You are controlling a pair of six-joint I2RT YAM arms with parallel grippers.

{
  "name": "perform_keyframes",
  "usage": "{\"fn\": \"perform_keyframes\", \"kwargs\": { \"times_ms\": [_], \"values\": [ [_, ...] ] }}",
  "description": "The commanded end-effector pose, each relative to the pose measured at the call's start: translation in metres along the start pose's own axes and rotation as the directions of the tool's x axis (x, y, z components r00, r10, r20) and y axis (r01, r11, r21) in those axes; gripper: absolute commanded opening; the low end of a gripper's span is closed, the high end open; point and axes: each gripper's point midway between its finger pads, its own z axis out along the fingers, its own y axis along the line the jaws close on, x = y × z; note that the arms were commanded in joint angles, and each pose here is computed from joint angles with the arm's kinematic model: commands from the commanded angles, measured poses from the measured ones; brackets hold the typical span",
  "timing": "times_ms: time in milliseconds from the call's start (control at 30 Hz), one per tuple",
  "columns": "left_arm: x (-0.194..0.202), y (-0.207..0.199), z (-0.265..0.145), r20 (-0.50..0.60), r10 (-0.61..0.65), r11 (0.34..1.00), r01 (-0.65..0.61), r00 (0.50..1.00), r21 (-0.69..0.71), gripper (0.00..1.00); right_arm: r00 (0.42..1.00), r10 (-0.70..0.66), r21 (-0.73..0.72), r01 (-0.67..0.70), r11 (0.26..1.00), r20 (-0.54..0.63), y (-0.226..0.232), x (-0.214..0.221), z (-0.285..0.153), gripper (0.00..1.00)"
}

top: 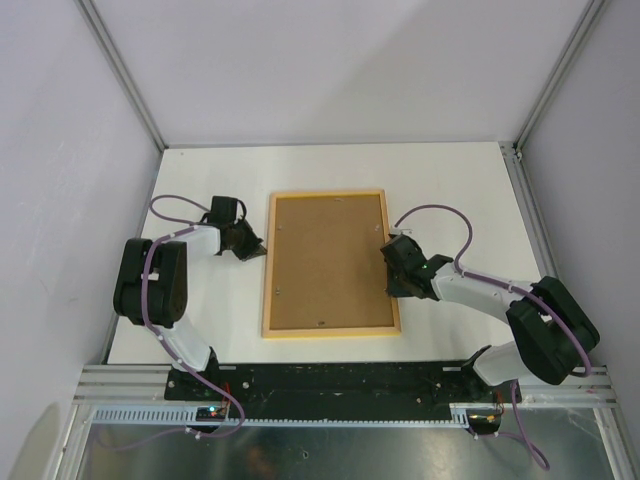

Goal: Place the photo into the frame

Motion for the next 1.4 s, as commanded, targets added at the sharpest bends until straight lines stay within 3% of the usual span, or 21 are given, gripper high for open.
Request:
{"fn": "perform_keyframes", "kwargs": {
  "times_ms": [0,600,1033,1167,1367],
  "values": [
    [-0.004,-0.017,-0.007,0.007,0.036,0.998,-0.036,0.999,0.053,0.0,0.999,-0.018,0.024,0.019,1.0,-0.026,-0.006,0.014,0.011,0.11],
    [-0.01,-0.027,-0.028,0.03,0.106,0.992,-0.108,0.994,0.071,0.01,1.0,0.005,-0.012,-0.006,1.0,-0.027,-0.005,0.009,0.012,0.07],
    [-0.016,-0.022,-0.064,0.103,0.226,0.973,-0.23,0.969,0.03,0.14,1.0,0.021,-0.041,-0.022,0.999,-0.022,-0.004,0.004,0.009,0.09],
    [-0.012,-0.018,-0.075,0.113,0.253,0.966,-0.257,0.961,0.022,0.21,1.0,0.024,-0.058,-0.025,0.998,-0.014,-0.002,0.001,0.007,0.17],
    [0.003,-0.006,-0.082,0.118,0.266,0.964,-0.267,0.957,-0.008,0.41,0.999,0.034,-0.091,-0.033,0.995,0.011,0.005,-0.009,0.001,0.48]
  ]
}}
